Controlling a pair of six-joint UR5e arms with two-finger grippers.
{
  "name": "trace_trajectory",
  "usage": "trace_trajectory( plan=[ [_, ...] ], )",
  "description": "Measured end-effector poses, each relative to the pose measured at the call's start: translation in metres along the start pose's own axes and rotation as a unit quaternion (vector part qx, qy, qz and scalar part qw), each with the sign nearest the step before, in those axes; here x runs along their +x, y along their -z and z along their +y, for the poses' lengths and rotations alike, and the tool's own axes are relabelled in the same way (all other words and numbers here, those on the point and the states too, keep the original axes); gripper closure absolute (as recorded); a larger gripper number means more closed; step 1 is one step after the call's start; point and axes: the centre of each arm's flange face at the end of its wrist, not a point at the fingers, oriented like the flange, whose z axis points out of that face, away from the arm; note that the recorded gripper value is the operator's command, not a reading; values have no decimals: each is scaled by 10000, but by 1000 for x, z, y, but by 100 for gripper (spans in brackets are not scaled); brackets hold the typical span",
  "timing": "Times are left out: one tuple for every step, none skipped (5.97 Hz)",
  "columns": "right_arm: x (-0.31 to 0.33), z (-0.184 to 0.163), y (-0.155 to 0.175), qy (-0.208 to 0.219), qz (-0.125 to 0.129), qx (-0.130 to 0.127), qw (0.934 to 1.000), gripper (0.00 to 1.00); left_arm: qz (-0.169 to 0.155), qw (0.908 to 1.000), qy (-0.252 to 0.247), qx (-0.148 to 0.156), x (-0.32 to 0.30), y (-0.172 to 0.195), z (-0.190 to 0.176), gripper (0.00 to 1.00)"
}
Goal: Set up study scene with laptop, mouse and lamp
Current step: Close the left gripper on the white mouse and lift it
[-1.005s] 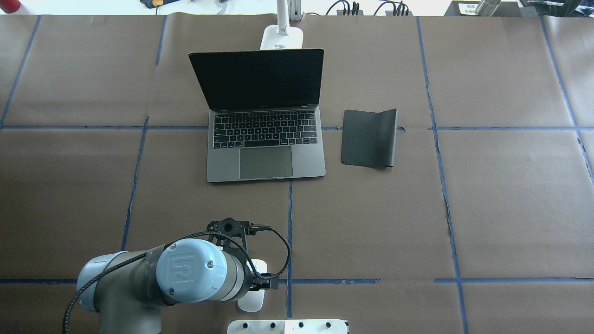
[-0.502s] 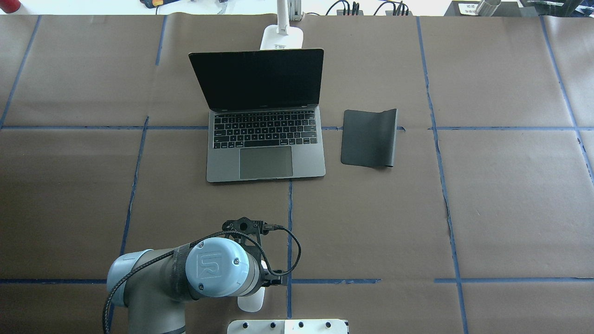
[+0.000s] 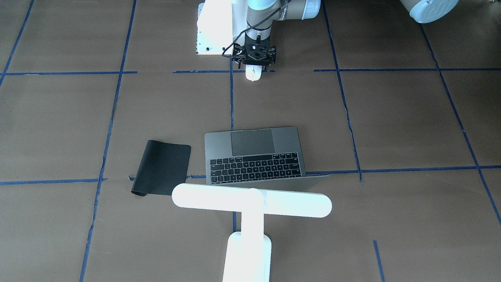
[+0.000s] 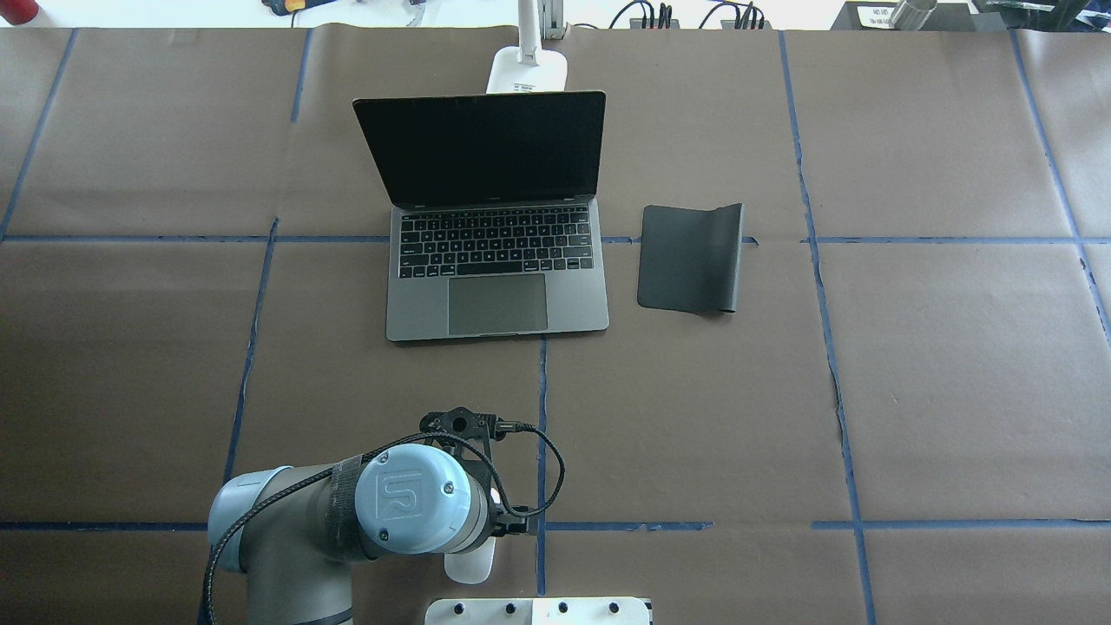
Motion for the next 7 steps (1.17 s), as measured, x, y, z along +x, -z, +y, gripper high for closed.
trace_trajectory(
  plan=[
    [0,0,0,-3,0,-1,10000,0,-14,10000,-5,-6,-1,-1,0,8],
    [0,0,0,-11,-1,-3,10000,0,-39,10000,-3,-14,-3,-4,0,16],
    [0,1,0,-24,1,0,10000,0,-50,10000,-2,-23,-3,-5,0,38],
    [1,1,0,-32,1,0,10000,0,-40,10000,-3,-33,-3,-4,0,58],
    [1,2,0,-37,1,0,10000,0,-9,10000,-8,-43,-1,-1,1,60],
    [1,3,0,-49,-5,-8,10000,0,30,10000,-11,-42,0,5,1,61],
    [2,6,0,-82,-6,-11,10000,0,89,10000,-1,-11,2,14,-1,61]
  ],
)
